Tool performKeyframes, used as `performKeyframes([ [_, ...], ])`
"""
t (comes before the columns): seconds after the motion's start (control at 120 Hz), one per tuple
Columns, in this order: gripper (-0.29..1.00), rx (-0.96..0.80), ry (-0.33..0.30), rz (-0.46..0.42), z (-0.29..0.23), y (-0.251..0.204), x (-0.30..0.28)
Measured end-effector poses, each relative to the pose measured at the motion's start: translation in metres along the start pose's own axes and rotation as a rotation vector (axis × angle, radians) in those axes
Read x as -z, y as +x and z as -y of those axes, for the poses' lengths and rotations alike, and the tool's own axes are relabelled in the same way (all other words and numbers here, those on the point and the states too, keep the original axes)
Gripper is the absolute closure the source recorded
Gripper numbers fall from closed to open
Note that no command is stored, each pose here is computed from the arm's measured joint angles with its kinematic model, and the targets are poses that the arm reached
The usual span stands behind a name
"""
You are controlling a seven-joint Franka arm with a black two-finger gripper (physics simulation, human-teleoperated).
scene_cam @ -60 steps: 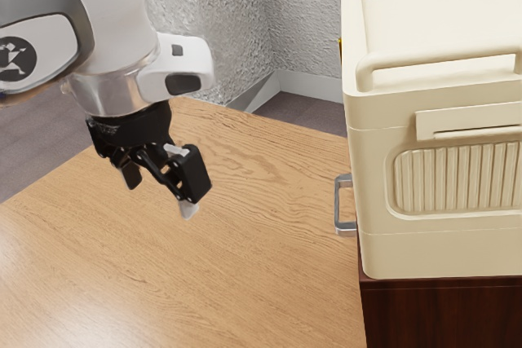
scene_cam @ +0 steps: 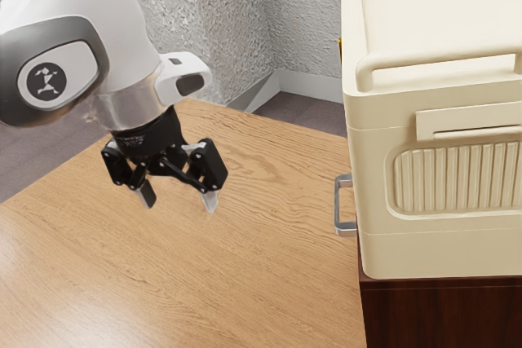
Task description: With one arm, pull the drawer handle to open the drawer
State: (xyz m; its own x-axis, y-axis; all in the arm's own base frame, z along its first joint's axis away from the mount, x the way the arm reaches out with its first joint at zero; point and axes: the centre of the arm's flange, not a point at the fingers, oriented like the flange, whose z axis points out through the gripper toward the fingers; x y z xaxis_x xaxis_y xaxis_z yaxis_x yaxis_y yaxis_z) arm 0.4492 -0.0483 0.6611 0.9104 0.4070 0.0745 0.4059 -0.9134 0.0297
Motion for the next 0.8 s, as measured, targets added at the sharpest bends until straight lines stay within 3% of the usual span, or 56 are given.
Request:
performKeyframes([
  [0.175, 0.00, 0.103, -0.132, 0.005, -0.025, 0.021, -0.022],
  [0.425, 0.00, 0.206, -0.262, 0.033, -0.062, 0.016, -0.074],
  [0.675, 0.00, 0.320, -0.449, -0.018, -0.067, 0.022, -0.079],
  [0.8, 0.00, 0.323, -0.482, -0.022, -0.073, 0.017, -0.087],
])
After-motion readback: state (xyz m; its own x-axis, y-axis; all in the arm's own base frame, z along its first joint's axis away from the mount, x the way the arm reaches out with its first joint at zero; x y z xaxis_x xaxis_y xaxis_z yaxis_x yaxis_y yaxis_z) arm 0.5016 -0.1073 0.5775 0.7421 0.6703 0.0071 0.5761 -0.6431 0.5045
